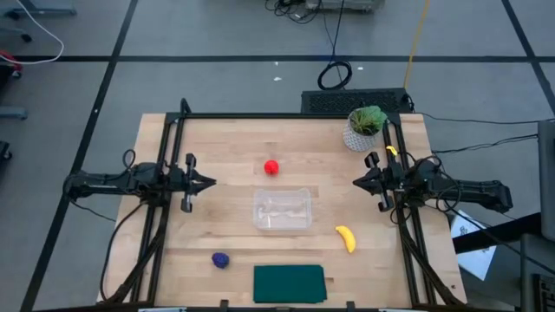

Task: Pick and placing Produce into tupperware
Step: Put the red apple into the transparent bin

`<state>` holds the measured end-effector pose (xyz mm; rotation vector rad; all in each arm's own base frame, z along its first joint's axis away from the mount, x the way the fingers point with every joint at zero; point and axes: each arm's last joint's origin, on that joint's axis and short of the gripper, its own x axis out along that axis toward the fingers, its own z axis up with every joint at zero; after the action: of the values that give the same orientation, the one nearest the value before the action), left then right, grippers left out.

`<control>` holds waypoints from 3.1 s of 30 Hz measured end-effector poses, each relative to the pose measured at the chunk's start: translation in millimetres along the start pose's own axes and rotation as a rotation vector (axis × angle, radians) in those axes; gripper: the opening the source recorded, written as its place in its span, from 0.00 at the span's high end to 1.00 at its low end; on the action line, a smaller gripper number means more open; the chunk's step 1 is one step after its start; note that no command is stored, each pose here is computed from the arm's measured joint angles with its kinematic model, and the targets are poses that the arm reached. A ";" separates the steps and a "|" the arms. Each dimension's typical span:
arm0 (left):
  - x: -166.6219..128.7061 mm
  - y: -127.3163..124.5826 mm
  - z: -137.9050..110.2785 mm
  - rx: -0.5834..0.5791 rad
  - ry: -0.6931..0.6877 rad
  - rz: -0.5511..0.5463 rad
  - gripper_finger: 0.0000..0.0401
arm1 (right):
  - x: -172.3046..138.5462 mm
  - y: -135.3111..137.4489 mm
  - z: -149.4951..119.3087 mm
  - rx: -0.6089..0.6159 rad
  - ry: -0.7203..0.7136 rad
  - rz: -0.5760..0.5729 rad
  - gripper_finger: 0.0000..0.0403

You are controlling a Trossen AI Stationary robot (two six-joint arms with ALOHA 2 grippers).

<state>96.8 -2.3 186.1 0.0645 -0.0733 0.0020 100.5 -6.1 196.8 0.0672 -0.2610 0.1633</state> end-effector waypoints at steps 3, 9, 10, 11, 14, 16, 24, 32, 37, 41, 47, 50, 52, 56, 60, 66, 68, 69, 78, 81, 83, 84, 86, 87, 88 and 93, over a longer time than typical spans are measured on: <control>0.0 0.2 1.6 -0.003 -0.017 0.003 0.92 | 0.0 0.1 0.6 -0.003 -0.006 0.001 1.00; 0.0 0.7 -1.1 0.008 0.013 0.026 0.92 | 0.3 -0.4 -2.4 0.005 0.024 -0.003 1.00; 0.0 1.1 -1.1 0.010 0.013 0.040 0.92 | 0.3 -0.4 -2.8 0.006 0.028 -0.004 1.00; 0.0 1.5 -1.2 0.010 0.015 0.054 0.92 | 0.3 -0.5 -2.9 0.005 0.029 -0.004 1.00; -0.1 2.2 -1.4 0.002 0.019 0.079 0.92 | 0.7 -0.9 -5.1 0.006 0.051 -0.006 1.00; 0.5 2.4 -2.2 -0.001 0.028 0.085 0.92 | 1.1 -1.3 -7.6 0.013 0.075 -0.009 1.00; 4.3 4.1 -6.0 -0.040 0.073 0.156 0.92 | 4.0 -3.5 -17.4 0.009 0.169 -0.022 1.00; 9.4 2.6 -11.8 -0.038 0.137 0.122 0.92 | 7.8 -5.7 -25.0 0.006 0.236 -0.027 1.00; 12.7 2.6 -12.0 -0.034 0.140 0.126 0.92 | 9.4 -6.6 -28.6 0.017 0.267 -0.030 1.00; 14.5 2.5 -13.0 -0.025 0.150 0.125 0.92 | 9.9 -7.0 -30.1 0.021 0.279 -0.032 1.00; 17.2 2.0 -17.1 -0.054 0.190 0.120 0.92 | 9.9 -7.0 -30.1 0.022 0.279 -0.032 1.00; 18.4 1.8 -18.3 -0.054 0.201 0.120 0.92 | 9.9 -7.0 -30.1 0.022 0.279 -0.032 1.00; 19.2 1.8 -18.9 -0.054 0.206 0.120 0.92 | 9.9 -7.0 -30.1 0.022 0.279 -0.032 1.00; 20.0 2.2 -18.9 -0.055 0.206 0.136 0.92 | 9.9 -6.9 -30.1 0.022 0.279 -0.032 1.00; 20.4 3.8 -16.5 -0.083 0.177 0.193 0.92 | 9.9 -7.0 -30.1 0.022 0.280 -0.032 1.00; 18.9 9.8 -14.9 -0.105 0.152 0.407 0.92 | 9.9 -7.0 -30.1 0.022 0.280 -0.032 1.00; 18.4 10.8 -14.9 -0.114 0.148 0.444 0.92 | 9.9 -7.0 -30.1 0.022 0.280 -0.032 1.00; 18.3 11.1 -14.8 -0.126 0.145 0.456 0.92 | 9.9 -7.0 -30.1 0.022 0.280 -0.032 1.00; 19.4 11.7 -4.4 -0.065 0.056 0.453 0.92 | 9.9 -7.0 -30.1 0.022 0.280 -0.032 1.00; 19.5 12.0 -0.5 -0.084 0.014 0.454 0.92 | 9.9 -7.0 -30.1 0.022 0.280 -0.032 1.00; 19.3 12.3 1.3 -0.111 -0.011 0.462 0.92 | 9.9 -7.0 -30.1 0.022 0.280 -0.032 1.00; 19.3 12.4 1.7 -0.118 -0.016 0.463 0.92 | 9.9 -7.0 -30.1 0.022 0.280 -0.032 1.00; 19.3 12.4 1.6 -0.125 -0.017 0.465 0.92 | 9.9 -7.0 -30.1 0.022 0.280 -0.032 1.00; 19.3 12.4 1.6 -0.129 -0.018 0.465 0.92 | 9.9 -7.0 -30.2 0.022 0.280 -0.032 1.00; 19.3 12.5 2.0 -0.132 -0.019 0.467 0.92 | 9.9 -7.0 -30.1 0.022 0.280 -0.032 1.00; 24.3 17.2 13.2 -0.146 0.014 0.502 0.92 | 10.3 -6.9 -28.7 0.018 0.265 -0.031 1.00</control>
<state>120.0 14.0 202.1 -0.1012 -0.0742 0.4978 118.7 -8.8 171.5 0.0666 0.0053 0.1420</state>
